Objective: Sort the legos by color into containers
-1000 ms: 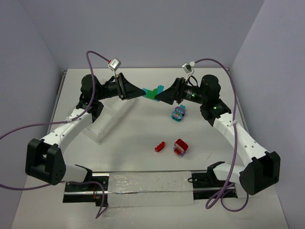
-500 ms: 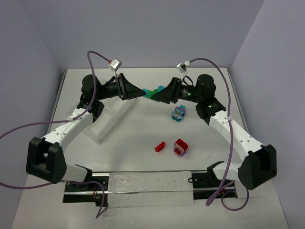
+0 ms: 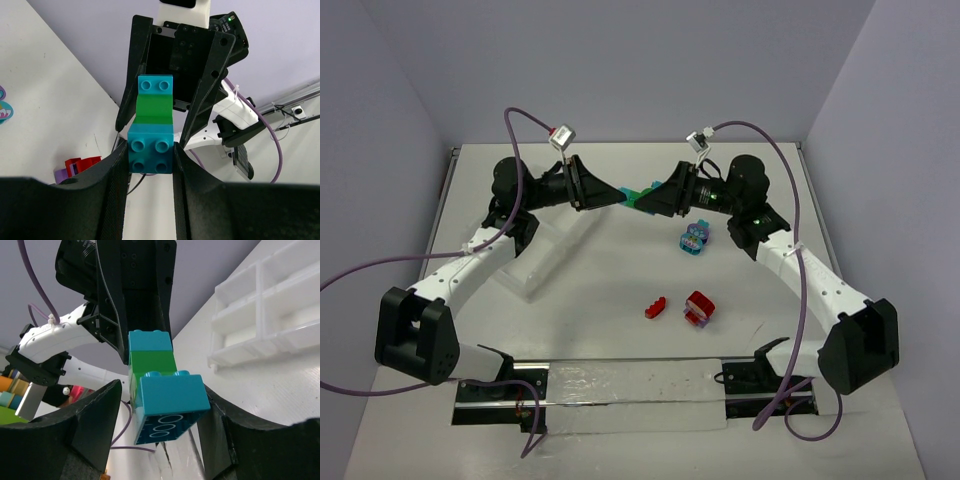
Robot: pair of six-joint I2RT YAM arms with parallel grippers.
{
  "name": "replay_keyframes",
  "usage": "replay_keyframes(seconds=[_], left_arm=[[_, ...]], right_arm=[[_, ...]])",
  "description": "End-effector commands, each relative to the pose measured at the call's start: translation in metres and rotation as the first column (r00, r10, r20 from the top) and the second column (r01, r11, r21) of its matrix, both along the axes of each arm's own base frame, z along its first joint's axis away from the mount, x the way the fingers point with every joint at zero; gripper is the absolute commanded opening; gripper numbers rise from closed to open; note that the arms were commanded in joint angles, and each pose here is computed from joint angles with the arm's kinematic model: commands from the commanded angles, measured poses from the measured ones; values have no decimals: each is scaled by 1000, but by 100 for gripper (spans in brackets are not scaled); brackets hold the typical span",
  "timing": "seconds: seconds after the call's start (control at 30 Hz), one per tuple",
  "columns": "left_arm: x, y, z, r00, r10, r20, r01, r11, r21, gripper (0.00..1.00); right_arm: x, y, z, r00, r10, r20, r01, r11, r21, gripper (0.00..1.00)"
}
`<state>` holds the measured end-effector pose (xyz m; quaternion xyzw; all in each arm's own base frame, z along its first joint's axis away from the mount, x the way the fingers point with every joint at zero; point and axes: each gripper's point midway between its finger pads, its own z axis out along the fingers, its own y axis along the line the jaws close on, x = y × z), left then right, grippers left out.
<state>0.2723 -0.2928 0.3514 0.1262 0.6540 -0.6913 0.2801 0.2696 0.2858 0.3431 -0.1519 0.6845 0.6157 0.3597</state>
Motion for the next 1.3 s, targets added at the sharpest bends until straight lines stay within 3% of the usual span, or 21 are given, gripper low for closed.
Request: replay_keyframes(seconds=[0.0,0.13,0.37,0.4,0.47,0.5,0.83,1.07,1.17,1.23,1.27], left_arm=[[-2,0,5,998,-4,57,4,1000,-4,0],[-2,0,4,998,-4,61,4,1000,1,0],[-3,1,4,998,-1,69,1,1000,4,0],[-3,1,5,998,-1,70,1,1000,5,0],[-3,1,3,997,0,71,-1,1000,15,0],[-3,1,5,997,1,76,-2,1000,14,0],[2,7,8,992,30,120,-38,997,67,0],[23,39,3,984,133,119,-148,981,123,0],[35,58,-5,972,197,127,-218,959,179,0],[53,80,-28,949,311,55,-314,909,273,0],[58,84,-27,941,328,79,-336,897,288,0]], right_arm=[[0,6,28,997,15,82,-18,999,42,65],[0,8,28,997,19,77,-23,999,45,64],[1,12,26,997,28,66,-31,999,41,41],[2,11,25,998,26,64,-29,999,41,34],[0,11,22,998,29,60,-32,999,38,7],[0,11,21,998,29,60,-31,999,35,0],[-2,8,4,999,20,30,-21,1000,23,0],[0,-4,-9,999,-46,27,47,997,-63,0],[2,-14,-19,994,-100,44,105,987,-124,0],[5,-25,-29,987,-160,24,162,970,-184,0],[6,-29,-36,982,-189,13,187,959,-212,0]])
